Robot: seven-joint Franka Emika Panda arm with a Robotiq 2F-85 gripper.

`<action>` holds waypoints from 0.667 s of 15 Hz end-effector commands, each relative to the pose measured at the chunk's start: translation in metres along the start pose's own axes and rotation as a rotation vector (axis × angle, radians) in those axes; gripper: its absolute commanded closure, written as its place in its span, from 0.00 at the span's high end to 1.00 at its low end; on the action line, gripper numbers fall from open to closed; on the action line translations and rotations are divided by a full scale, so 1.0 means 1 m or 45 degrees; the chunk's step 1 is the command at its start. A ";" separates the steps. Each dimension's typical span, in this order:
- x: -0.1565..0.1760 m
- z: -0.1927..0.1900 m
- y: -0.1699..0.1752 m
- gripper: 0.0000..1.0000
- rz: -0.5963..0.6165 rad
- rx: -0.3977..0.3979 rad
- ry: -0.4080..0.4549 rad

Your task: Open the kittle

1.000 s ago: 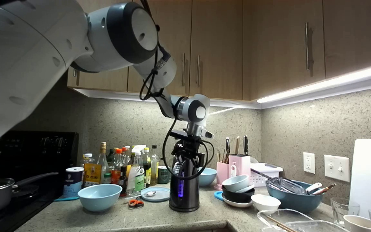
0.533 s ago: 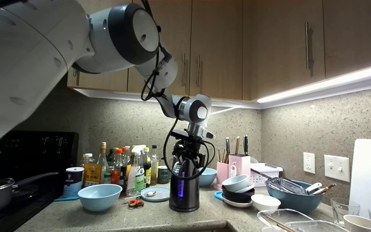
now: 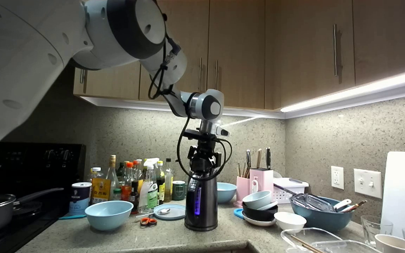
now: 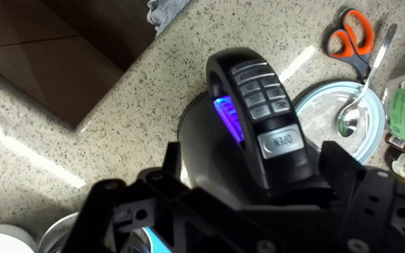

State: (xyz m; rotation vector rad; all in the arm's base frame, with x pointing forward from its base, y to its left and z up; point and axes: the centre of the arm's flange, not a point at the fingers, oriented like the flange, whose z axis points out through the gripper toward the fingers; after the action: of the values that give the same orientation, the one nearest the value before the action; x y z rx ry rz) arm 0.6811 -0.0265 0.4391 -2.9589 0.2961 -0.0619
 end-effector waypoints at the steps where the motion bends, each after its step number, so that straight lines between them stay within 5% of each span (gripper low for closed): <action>1: -0.041 -0.049 -0.029 1.00 -0.022 -0.052 0.088; 10: -0.120 -0.141 -0.075 1.00 -0.004 -0.036 0.331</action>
State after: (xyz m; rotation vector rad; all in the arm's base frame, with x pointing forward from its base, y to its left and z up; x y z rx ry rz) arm 0.6139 0.0369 0.5727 -2.9944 0.2585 -0.3341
